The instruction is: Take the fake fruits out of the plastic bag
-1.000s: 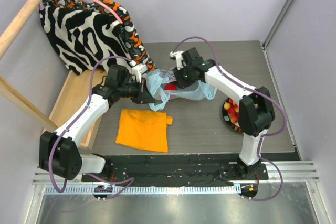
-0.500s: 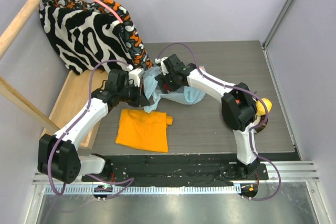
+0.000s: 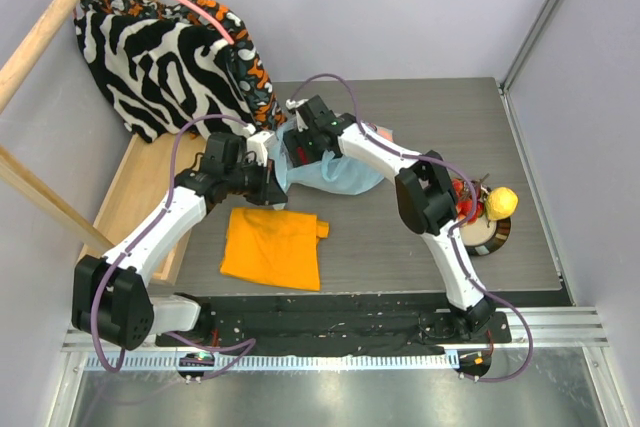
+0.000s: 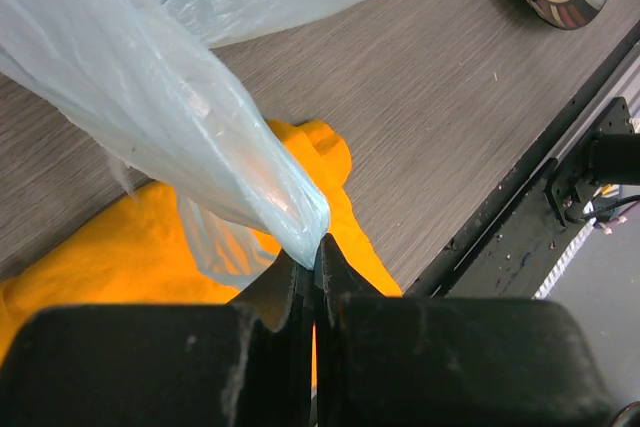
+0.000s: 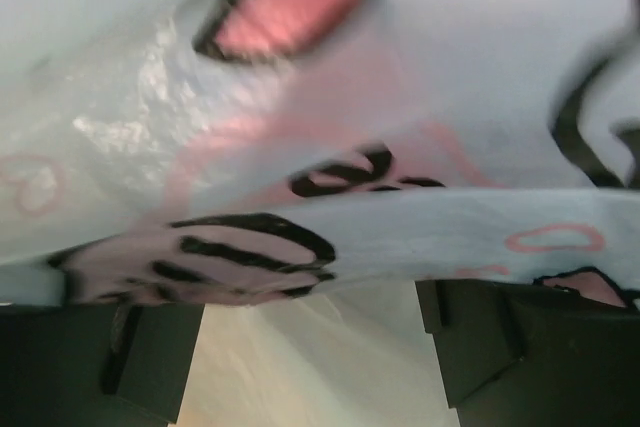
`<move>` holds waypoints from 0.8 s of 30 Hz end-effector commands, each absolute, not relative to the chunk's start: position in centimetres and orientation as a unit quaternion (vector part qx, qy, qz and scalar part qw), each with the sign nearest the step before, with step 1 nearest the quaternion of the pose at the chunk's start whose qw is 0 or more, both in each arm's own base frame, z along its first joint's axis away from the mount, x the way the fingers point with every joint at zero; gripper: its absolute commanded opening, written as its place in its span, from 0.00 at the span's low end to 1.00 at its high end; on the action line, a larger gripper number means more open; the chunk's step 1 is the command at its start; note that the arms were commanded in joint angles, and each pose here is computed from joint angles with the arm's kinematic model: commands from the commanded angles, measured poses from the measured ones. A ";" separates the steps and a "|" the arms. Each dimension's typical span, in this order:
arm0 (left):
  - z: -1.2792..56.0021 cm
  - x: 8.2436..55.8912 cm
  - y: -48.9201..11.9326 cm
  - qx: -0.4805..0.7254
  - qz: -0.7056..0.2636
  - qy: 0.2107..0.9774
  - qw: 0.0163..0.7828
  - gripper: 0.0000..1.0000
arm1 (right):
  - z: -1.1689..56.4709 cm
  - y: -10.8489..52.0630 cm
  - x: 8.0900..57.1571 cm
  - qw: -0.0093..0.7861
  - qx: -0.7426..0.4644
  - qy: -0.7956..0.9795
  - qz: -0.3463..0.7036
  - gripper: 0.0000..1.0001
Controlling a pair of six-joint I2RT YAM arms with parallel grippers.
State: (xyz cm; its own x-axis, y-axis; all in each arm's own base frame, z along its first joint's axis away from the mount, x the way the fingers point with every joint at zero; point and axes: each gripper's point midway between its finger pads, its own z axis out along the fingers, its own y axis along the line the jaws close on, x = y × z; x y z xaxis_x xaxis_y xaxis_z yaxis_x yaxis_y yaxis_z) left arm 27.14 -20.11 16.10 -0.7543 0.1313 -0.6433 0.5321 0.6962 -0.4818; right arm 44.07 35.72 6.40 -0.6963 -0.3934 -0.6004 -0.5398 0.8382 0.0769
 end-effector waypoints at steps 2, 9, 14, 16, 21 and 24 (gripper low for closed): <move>17.5 27.3 -20.5 0.208 -0.354 0.858 0.309 0.00 | 8.9 39.1 46.6 0.345 -0.248 0.892 0.158 0.81; 17.7 27.5 -20.4 0.212 -0.348 0.857 0.315 0.00 | 11.4 40.1 47.7 0.375 -0.284 0.866 0.168 0.31; 17.7 28.4 -20.5 0.210 -0.343 0.856 0.324 0.00 | 13.4 39.2 45.3 0.365 -0.309 0.859 0.186 0.19; 17.5 28.5 -20.5 0.209 -0.344 0.857 0.323 0.00 | 14.0 38.5 43.9 0.357 -0.315 0.858 0.191 0.14; 17.3 28.3 -20.4 0.208 -0.343 0.857 0.323 0.00 | 13.9 36.4 40.8 0.333 -0.336 0.860 0.190 0.01; 17.1 28.1 -20.3 0.209 -0.343 0.857 0.323 0.00 | 14.3 35.3 38.8 0.324 -0.351 0.857 0.195 0.01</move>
State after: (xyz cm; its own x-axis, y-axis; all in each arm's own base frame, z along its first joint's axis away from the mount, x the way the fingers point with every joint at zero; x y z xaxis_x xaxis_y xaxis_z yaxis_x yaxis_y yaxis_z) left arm 27.33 -20.23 15.89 -0.7463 0.1470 -0.6491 0.5484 0.6885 -0.4746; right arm 40.82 35.72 10.16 -0.6129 -0.4693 -0.6356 -0.6718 0.7331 0.1065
